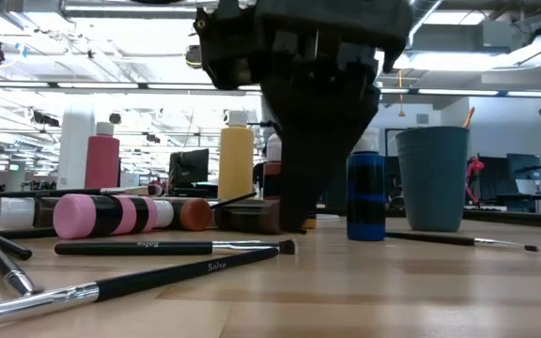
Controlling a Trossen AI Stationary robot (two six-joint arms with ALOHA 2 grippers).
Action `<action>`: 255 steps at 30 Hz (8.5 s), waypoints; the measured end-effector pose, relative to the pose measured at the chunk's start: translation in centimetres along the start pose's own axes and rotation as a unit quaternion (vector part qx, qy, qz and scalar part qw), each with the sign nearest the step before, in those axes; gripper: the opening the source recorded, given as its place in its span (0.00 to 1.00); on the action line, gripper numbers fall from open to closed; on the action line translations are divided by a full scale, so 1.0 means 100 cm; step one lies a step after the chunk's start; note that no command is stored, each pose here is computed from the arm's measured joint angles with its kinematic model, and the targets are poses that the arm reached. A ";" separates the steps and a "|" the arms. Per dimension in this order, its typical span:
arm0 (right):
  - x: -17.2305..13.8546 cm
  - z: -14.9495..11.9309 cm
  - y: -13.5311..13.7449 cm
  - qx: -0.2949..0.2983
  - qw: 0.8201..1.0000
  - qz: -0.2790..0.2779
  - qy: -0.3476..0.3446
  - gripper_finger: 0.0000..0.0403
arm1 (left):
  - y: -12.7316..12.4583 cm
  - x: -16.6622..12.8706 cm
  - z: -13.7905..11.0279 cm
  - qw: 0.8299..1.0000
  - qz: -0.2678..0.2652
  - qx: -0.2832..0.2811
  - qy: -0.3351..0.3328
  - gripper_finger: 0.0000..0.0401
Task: Pick & Place Paint Supplies
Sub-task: Put the black silver paintbrush into the blue cup
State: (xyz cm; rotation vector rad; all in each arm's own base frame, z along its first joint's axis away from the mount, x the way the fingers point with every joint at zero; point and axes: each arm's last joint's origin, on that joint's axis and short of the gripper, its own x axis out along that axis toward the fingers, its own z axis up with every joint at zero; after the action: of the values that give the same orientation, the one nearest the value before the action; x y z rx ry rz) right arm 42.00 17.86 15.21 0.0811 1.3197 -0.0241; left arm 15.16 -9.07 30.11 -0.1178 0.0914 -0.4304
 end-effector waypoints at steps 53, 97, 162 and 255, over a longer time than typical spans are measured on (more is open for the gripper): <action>0.022 -0.017 -0.002 -0.018 0.999 -0.029 -0.005 0.08 | 0.000 0.000 0.001 1.000 0.004 -0.007 -0.003 0.51; -0.141 0.024 -0.007 0.052 0.993 -0.109 -0.003 0.00 | 0.010 0.035 -0.023 0.975 0.148 0.133 0.101 0.51; -0.156 0.029 -0.035 0.085 0.987 -0.139 -0.014 0.00 | 0.048 0.077 -0.041 0.941 0.229 0.087 0.232 0.20; -0.252 0.015 -0.031 -0.134 0.675 0.103 -0.718 0.34 | -0.007 0.036 -0.003 0.975 0.064 0.112 -0.183 0.01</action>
State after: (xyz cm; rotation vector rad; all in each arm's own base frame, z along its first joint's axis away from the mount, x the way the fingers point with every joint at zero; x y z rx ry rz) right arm 37.02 13.91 39.85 -0.0502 -0.3128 0.2601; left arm 18.14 -11.23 29.71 0.0321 -0.3098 -0.2829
